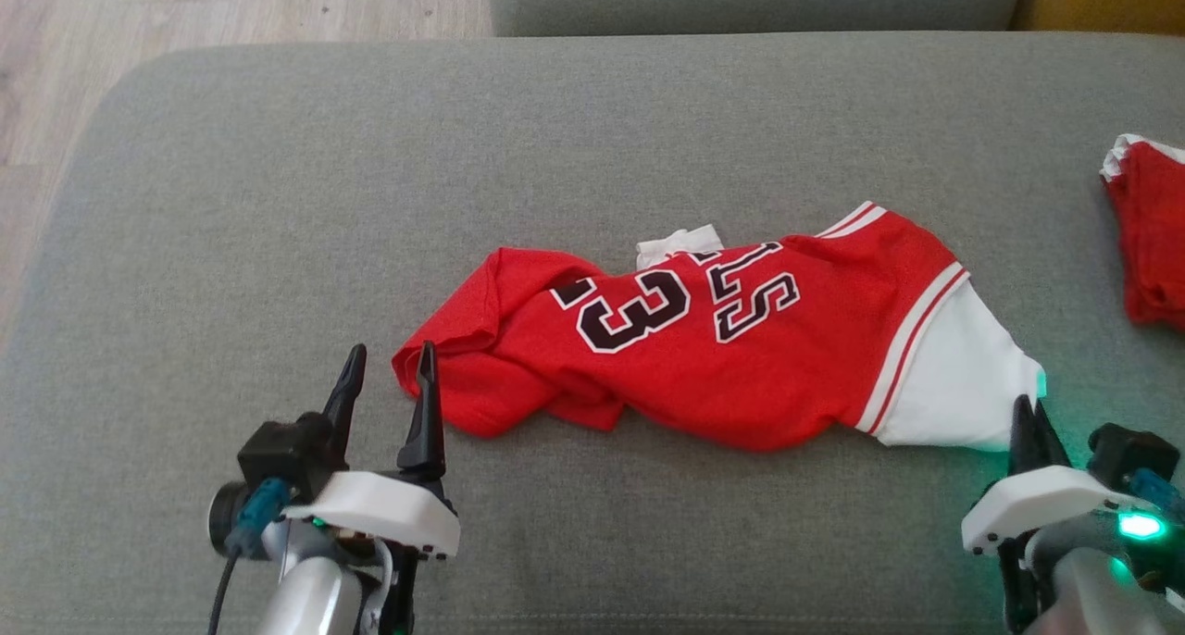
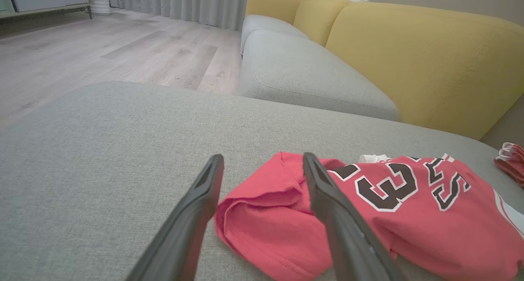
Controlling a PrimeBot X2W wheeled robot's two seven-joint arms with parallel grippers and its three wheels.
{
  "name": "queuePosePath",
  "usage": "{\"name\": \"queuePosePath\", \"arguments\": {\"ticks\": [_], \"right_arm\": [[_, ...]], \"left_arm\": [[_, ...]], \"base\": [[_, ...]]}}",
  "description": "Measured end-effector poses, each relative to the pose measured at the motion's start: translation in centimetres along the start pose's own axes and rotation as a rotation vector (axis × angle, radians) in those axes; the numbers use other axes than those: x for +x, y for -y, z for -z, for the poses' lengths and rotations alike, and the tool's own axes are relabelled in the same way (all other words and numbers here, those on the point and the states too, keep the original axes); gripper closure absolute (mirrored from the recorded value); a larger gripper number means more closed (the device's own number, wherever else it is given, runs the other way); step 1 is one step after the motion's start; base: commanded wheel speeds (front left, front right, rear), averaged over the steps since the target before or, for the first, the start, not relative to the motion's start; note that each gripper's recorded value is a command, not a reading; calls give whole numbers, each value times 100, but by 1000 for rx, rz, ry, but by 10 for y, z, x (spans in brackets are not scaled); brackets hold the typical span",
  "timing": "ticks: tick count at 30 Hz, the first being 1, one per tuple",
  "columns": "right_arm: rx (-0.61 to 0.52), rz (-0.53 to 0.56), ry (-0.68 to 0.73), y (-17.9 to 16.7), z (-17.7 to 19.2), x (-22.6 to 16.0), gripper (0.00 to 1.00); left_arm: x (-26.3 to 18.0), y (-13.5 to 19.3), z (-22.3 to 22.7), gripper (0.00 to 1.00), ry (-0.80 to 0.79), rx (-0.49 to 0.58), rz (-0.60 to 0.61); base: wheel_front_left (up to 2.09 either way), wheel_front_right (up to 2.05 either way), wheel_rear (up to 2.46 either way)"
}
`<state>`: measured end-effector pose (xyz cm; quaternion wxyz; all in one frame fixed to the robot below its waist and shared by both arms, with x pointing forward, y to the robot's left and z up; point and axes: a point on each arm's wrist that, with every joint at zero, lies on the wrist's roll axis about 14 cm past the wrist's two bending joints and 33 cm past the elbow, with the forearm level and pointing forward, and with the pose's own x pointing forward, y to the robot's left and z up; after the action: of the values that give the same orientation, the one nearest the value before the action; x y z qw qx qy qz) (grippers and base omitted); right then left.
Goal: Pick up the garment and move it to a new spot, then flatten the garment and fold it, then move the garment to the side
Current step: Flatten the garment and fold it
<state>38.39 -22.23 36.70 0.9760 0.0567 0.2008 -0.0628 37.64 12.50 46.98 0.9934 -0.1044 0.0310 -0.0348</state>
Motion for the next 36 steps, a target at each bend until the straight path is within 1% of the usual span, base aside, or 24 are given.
{"name": "queuePosePath", "arguments": {"ticks": [4,9,12,17,22,28,32,36], "right_arm": [[-6,4,43,3,-11,-2,0],[-13,-5,164,2,-46,-7,0],[-18,-15,228,1,-63,-14,0],[-17,-49,301,-6,-78,-32,0],[-20,-95,323,-19,-85,-43,0],[-18,-189,335,-49,-91,-51,0],[-15,-224,336,-61,-93,-53,0],[-18,-237,336,-65,-94,-52,0]], "left_arm": [[-1,1,1,0,-2,0,1],[-3,1,-2,0,7,2,2],[-6,1,-4,0,13,3,2],[-7,8,-7,0,22,4,28],[-10,13,-2,0,5,4,42],[-12,16,8,0,-26,9,53],[-13,26,23,0,-73,16,99],[-8,41,38,0,-135,30,178]], "base": [[0,0,0],[0,0,0],[0,0,0],[0,0,0],[0,0,0],[0,0,0],[0,0,0],[0,0,0]]}}
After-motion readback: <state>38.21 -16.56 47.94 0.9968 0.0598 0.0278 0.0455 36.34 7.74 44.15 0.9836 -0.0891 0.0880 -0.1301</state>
